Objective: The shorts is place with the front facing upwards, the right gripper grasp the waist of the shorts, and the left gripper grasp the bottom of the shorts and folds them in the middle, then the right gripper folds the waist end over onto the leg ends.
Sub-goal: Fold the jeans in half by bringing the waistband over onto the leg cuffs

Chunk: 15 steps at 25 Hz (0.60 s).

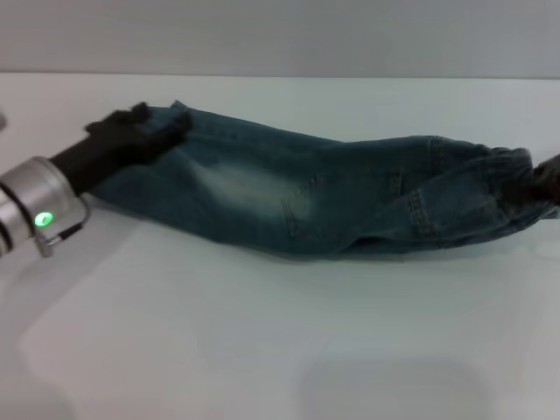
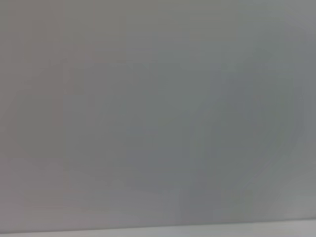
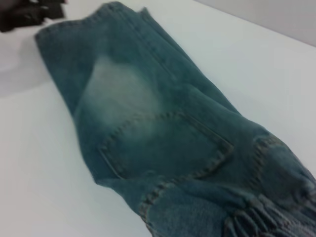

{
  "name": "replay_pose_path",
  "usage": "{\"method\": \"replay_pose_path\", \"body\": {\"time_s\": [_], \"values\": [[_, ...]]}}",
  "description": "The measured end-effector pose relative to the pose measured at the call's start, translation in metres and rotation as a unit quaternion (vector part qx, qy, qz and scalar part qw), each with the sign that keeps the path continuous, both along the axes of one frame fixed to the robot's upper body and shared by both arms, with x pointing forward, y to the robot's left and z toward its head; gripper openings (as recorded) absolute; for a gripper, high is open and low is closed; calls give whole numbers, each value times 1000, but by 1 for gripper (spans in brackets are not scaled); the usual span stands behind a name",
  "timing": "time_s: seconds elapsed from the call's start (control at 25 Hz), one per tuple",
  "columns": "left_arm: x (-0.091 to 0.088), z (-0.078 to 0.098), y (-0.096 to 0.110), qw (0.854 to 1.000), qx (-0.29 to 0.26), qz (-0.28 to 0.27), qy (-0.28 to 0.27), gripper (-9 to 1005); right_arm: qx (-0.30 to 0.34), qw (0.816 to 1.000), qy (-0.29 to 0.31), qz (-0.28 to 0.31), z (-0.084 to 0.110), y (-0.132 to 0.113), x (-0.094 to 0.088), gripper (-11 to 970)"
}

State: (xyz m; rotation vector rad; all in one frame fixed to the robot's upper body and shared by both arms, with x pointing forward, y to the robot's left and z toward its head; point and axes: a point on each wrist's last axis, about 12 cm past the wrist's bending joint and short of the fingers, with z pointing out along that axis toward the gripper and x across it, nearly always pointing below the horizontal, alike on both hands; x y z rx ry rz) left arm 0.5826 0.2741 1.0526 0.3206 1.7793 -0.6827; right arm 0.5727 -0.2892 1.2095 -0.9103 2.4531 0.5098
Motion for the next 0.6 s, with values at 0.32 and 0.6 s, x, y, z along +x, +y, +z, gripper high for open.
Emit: {"method": "replay_pose_path", "body": {"time_s": [0.32,0.6], "values": [[3,-8,-41,997,28,-67,7,822,37,998,-29,48,34,11,-15,30],[1,-16,-69,994,52,-96,17,821,91,992,-58,70,51,9,-23,30]]}}
